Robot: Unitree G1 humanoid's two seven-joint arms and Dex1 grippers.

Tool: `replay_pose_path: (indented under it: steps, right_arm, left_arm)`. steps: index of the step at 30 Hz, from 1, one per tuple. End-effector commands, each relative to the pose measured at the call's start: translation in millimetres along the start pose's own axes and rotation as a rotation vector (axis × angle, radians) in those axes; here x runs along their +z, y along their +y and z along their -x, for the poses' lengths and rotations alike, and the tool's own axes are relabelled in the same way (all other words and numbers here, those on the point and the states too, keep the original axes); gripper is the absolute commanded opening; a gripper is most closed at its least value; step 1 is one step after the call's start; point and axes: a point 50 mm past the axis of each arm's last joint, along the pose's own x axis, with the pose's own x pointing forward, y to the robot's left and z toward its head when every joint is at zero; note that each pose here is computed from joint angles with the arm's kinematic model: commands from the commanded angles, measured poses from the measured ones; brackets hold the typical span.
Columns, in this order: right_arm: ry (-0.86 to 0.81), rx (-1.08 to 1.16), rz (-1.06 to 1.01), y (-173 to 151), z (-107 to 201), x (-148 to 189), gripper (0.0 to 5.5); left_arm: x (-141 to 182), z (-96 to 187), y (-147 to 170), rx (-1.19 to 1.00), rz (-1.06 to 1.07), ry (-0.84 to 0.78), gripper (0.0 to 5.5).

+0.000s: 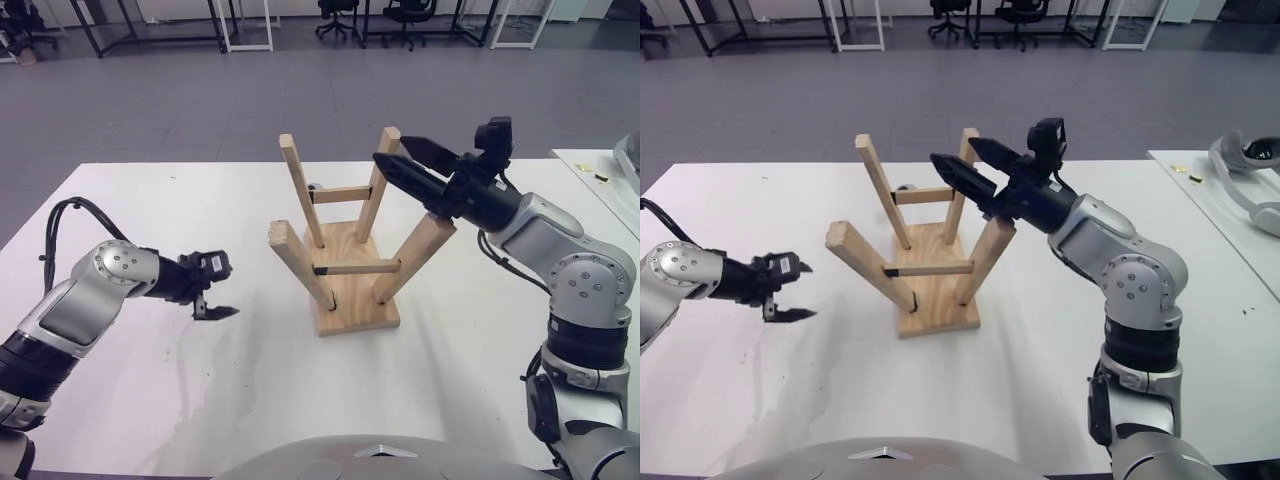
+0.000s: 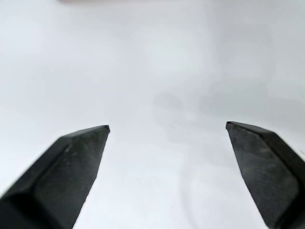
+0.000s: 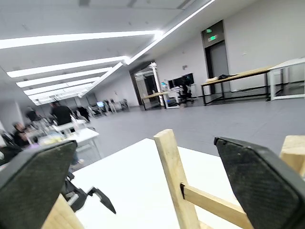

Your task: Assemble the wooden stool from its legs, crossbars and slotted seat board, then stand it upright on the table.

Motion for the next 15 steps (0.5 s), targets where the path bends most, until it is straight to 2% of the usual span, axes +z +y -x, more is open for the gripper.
replay_pose_path:
  steps: [1,4,6,11,15]
  right_arm:
    - [-0.035,-0.042,0.354,15,-11,40,5.40]
    - [-0.076,0.061,0.591,60,-28,61,5.40]
    - [-0.018,0.090,0.647,75,-33,45,5.40]
    - [0.226,-0.039,0.826,65,-29,-4,5.40]
    - [0.349,-0.028,0.889,63,-27,-34,5.40]
  left_arm:
    - [-3,-9,-17,0.033,0.078,-0.060,4.51]
    - [-2,-16,-29,0.062,0.129,-0.094,4.51]
    - [0,-19,-33,0.074,0.146,-0.102,4.51]
    - [1,-22,-34,0.079,0.145,-0.102,4.51]
    - [2,-24,-33,0.084,0.134,-0.094,4.51]
